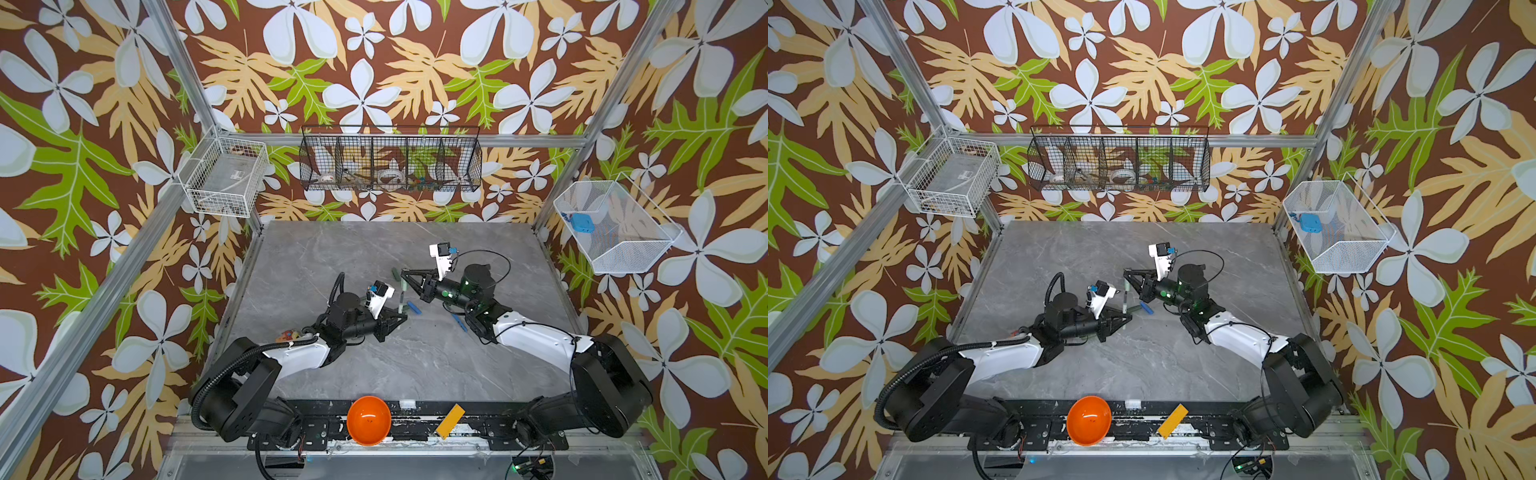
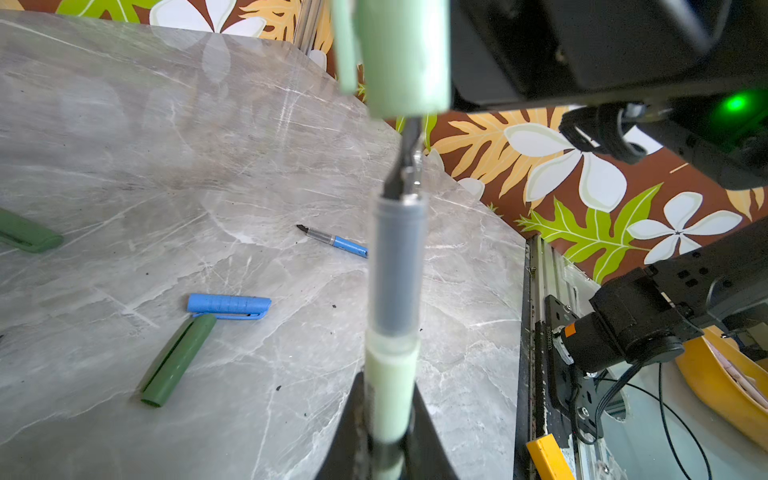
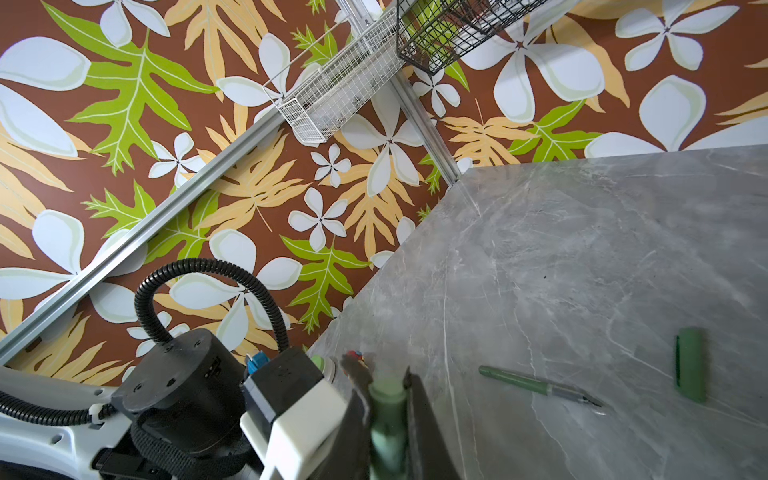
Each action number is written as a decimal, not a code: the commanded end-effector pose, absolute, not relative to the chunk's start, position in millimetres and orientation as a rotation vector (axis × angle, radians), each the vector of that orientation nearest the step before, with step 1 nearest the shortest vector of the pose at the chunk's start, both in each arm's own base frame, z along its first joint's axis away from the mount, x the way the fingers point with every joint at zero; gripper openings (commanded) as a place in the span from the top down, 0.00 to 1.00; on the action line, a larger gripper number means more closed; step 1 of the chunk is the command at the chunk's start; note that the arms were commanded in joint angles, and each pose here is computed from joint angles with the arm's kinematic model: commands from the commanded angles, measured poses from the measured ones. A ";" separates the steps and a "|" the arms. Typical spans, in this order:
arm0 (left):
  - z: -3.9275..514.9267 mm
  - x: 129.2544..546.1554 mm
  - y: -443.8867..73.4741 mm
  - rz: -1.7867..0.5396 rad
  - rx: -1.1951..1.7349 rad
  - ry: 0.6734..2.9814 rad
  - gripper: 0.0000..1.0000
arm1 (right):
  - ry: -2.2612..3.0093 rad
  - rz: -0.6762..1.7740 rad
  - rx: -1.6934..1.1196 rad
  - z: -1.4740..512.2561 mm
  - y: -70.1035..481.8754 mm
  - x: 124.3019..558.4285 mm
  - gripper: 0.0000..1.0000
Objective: Insert the pens into the pen caps
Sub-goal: 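Lower the pale green cap onto the pen tip with the right gripper, then push the cap down onto the pen held by the left gripper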
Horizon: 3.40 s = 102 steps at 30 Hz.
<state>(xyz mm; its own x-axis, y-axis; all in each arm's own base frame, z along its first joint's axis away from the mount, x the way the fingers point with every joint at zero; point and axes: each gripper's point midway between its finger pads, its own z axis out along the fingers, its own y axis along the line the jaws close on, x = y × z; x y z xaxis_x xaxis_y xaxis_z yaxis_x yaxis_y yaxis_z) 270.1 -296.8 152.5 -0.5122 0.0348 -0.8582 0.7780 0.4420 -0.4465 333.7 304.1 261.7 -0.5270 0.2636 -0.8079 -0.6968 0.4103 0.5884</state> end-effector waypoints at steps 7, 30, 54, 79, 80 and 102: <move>160.6 271.0 -298.7 -1.145 0.694 1.826 1.00 | 1.684 1.326 -0.383 266.8 307.7 330.3 0.87; 161.1 272.9 -298.5 -1.138 0.687 1.826 1.00 | 1.701 1.399 -0.362 254.6 309.0 319.2 0.88; 166.5 272.9 -295.2 -1.120 0.677 1.807 1.00 | 1.836 1.170 -0.442 232.5 308.5 319.8 0.88; 174.6 276.4 -291.6 -1.065 0.683 1.799 1.00 | 1.885 1.094 -0.647 262.6 302.0 300.2 0.49; 174.6 276.2 -291.6 -1.066 0.685 1.799 1.00 | 1.890 1.105 -0.655 261.3 304.6 300.8 0.49; 178.9 274.1 -291.7 -1.078 0.686 1.787 1.00 | 1.879 1.253 -0.695 256.3 329.9 308.4 0.82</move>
<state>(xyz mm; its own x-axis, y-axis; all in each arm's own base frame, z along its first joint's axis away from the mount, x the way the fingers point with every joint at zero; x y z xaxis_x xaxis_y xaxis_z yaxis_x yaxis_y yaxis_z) 274.4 -290.0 171.9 -0.4468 0.0164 -0.8945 0.7894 0.4778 -0.3855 310.9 326.5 250.5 -0.5673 -0.0387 -0.8226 -0.7625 0.4021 0.5069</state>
